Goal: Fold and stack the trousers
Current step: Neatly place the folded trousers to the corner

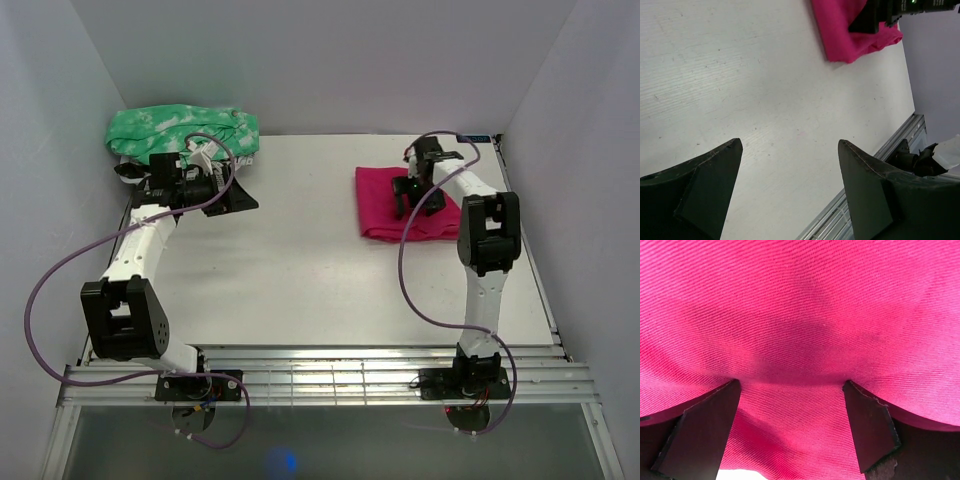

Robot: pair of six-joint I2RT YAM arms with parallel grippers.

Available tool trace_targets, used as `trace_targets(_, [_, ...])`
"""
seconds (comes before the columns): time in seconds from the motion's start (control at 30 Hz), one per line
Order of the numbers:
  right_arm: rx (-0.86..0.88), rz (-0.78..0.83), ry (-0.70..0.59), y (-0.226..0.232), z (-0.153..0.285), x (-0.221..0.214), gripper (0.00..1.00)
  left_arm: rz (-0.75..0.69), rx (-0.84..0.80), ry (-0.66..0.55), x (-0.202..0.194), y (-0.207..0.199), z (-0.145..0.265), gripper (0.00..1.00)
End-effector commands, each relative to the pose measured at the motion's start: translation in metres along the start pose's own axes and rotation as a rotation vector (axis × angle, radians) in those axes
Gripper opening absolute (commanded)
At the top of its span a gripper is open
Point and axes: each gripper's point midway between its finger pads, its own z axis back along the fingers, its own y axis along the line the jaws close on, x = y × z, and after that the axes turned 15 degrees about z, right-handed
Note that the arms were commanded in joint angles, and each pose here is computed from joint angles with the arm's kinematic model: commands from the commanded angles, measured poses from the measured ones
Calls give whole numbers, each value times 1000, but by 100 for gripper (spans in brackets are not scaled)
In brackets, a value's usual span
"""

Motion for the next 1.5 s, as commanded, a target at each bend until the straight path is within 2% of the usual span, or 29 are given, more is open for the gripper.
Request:
trace_targets(0.0, [-82, 15, 45, -71, -27, -17, 91, -10, -16, 10, -4, 2, 2, 88])
trace_targets(0.07, [-83, 3, 33, -88, -35, -16, 91, -6, -19, 8, -3, 3, 1, 88])
trace_targets(0.2, [-144, 89, -75, -128, -27, 18, 90, -15, -23, 1, 0, 2, 1, 88])
trace_targets(0.3, [-169, 119, -174, -138, -1, 42, 90, -35, -22, -4, 1, -2, 5, 89])
trace_targets(0.37, [-194, 109, -238, -139, 36, 57, 90, -39, -17, -9, 2, -4, 8, 88])
trace_targets(0.47, [-149, 47, -302, -119, 81, 58, 90, -42, -15, -19, 2, -7, 11, 88])
trace_targets(0.53, [-106, -52, -344, -100, 112, 53, 90, -42, -16, -29, 2, -11, 14, 88])
trace_targets(0.63, [16, -186, -300, -63, 107, 19, 90, -51, -10, -48, 1, -13, 18, 89])
trace_targets(0.67, [66, -196, -236, -41, 89, -1, 90, -46, -2, -51, 0, -10, 18, 89])
trace_targets(0.77, [107, -250, -118, -8, 61, -36, 90, -45, 7, -49, 3, -10, 19, 92])
trace_targets(0.83, [95, -279, -76, -2, 46, -50, 90, -35, 16, -30, 5, -11, 20, 93])
trace_targets(0.87, [39, -281, -62, -9, 40, -55, 90, -25, 23, -21, 6, -9, 18, 93])
trace_targets(0.97, [15, -324, 3, -15, 24, -69, 90, -43, 32, -38, 14, -13, 22, 95])
trace_targets(1.2, [0, -369, -3, -32, -10, -44, 90, -27, 56, -31, 5, -7, 24, 97])
trace_targets(1.3, [-49, -382, 18, -55, -31, -41, 90, -42, 74, -29, 5, -6, 27, 98])
trace_targets(1.47, [-119, -392, -48, -104, -37, -19, 90, -69, 97, -36, 10, -5, 31, 98])
